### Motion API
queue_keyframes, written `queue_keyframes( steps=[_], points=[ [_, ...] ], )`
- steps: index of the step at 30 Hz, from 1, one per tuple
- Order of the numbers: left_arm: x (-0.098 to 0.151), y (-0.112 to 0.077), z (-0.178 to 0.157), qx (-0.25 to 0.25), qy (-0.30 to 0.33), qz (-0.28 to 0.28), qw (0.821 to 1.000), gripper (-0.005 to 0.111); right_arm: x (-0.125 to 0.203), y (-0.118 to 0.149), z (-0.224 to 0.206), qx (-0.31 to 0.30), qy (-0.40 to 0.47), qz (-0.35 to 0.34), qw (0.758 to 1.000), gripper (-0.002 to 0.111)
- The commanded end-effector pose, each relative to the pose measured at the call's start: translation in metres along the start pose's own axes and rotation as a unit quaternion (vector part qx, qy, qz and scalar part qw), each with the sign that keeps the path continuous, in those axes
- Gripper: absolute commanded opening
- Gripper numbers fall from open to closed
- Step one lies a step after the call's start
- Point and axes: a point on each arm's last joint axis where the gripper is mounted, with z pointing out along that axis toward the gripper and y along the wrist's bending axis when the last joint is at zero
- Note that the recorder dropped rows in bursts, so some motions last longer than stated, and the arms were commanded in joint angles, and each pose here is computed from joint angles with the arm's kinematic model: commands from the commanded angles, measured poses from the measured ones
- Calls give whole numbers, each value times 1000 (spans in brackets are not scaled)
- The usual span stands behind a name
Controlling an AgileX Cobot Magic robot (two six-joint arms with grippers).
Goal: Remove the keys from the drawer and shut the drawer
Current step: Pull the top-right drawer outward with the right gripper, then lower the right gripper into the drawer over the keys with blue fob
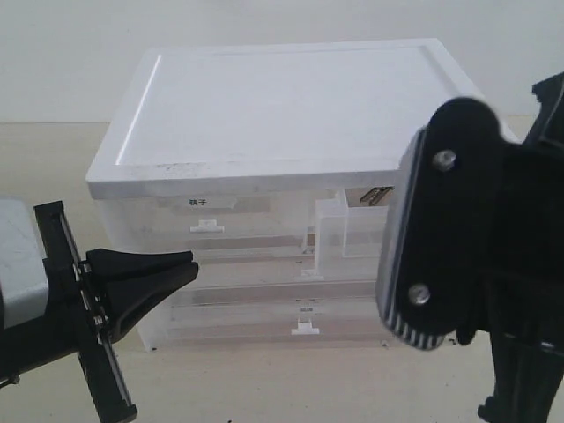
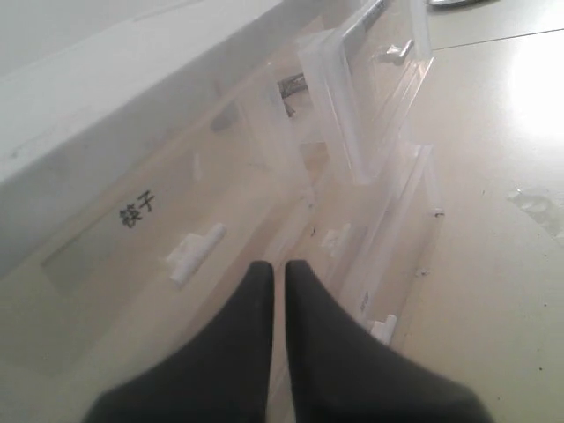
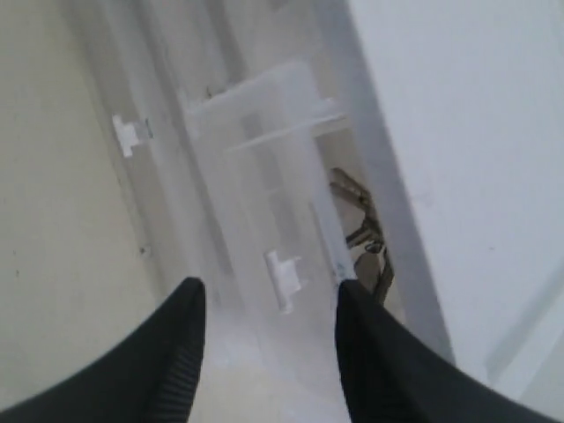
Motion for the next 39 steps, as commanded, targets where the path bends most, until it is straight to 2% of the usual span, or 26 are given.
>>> queue_keyframes(
  steps=[1,5,10,15,27,29,34,39],
  points=[
    [0,-2,1,8,1,-4,1000,4,0,-4,8,-6,56,-52,997,42],
    [0,-2,1,8,1,-6,1000,4,7,-23,18,25,62,-53,996,42],
    [0,-2,1,8,-1,-6,1000,4,10,-33,28,17,38,-69,997,42],
    [0,-2,1,8,-1,-6,1000,4,9,-33,37,7,48,-110,993,42],
    [0,-2,1,9,1,-5,1000,4,7,-26,55,-15,75,-115,990,42],
    [0,-2,1,10,1,-5,1000,4,7,-26,55,-18,78,-121,989,36],
    [0,-1,1,5,2,-8,1000,4,9,-23,54,-36,85,-137,986,3],
    [1,1,1,-7,3,-15,1000,4,10,-18,53,-69,86,-159,981,1]
  ],
)
